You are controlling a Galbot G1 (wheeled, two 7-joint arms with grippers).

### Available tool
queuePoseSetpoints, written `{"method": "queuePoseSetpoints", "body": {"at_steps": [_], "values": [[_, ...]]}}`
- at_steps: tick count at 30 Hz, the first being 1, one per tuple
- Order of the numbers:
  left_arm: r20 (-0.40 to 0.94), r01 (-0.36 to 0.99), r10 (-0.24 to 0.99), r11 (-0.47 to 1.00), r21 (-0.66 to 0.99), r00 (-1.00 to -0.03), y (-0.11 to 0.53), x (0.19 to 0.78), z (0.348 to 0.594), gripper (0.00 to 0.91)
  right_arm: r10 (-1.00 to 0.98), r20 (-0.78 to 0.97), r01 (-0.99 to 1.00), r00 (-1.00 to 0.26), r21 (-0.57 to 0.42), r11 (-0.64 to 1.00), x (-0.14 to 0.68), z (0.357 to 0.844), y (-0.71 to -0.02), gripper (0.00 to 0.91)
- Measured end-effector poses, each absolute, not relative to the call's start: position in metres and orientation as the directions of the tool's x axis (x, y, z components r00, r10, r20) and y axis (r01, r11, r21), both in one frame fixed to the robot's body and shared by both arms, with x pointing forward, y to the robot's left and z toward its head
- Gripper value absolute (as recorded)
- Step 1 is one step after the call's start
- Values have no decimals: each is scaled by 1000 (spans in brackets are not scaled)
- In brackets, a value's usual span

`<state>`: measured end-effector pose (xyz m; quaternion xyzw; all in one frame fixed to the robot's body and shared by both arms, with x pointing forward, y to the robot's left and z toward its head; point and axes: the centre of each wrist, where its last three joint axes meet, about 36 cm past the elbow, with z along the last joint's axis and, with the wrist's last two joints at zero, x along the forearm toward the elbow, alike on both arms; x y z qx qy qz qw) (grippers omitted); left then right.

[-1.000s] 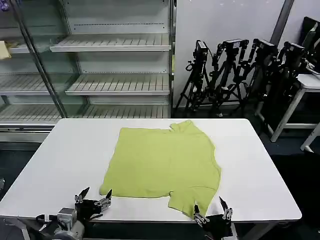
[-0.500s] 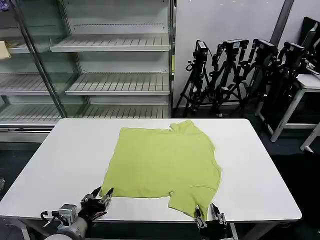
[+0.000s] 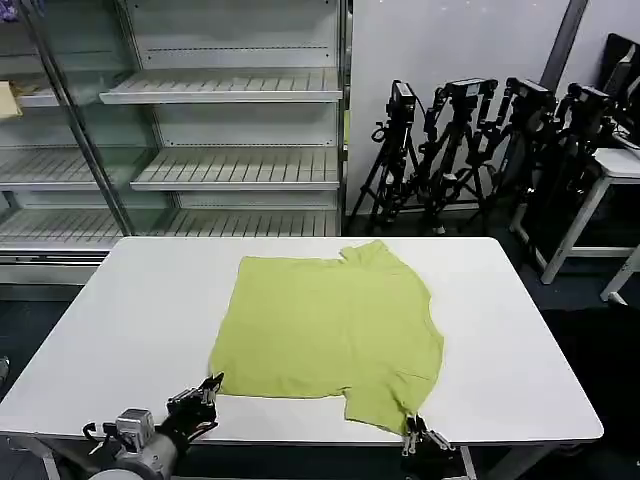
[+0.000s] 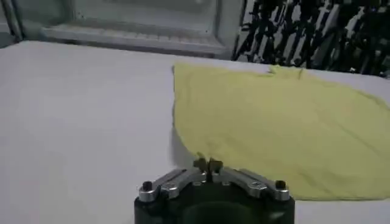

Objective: Fold and organize the clothes.

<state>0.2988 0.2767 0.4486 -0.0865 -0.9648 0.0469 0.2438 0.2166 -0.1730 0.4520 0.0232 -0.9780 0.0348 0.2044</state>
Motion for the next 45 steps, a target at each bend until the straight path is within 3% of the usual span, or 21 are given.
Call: {"method": "queuePoseSetpoints", "body": {"at_steps": [26,34,45], "values": [[388,192,212,977,-89,-897,265,256,502,40,-36,225,-52,-974,-65,997,202,507,-185,0],[368,203,223,975,-93,-903,268,264,505,40,-32,190,-42,-981,-49,998,225,498,-189,0],[373,185,217,975,-120,-902,276,291,489,40,-28,213,-35,-977,-26,999,264,478,-191,0]]}}
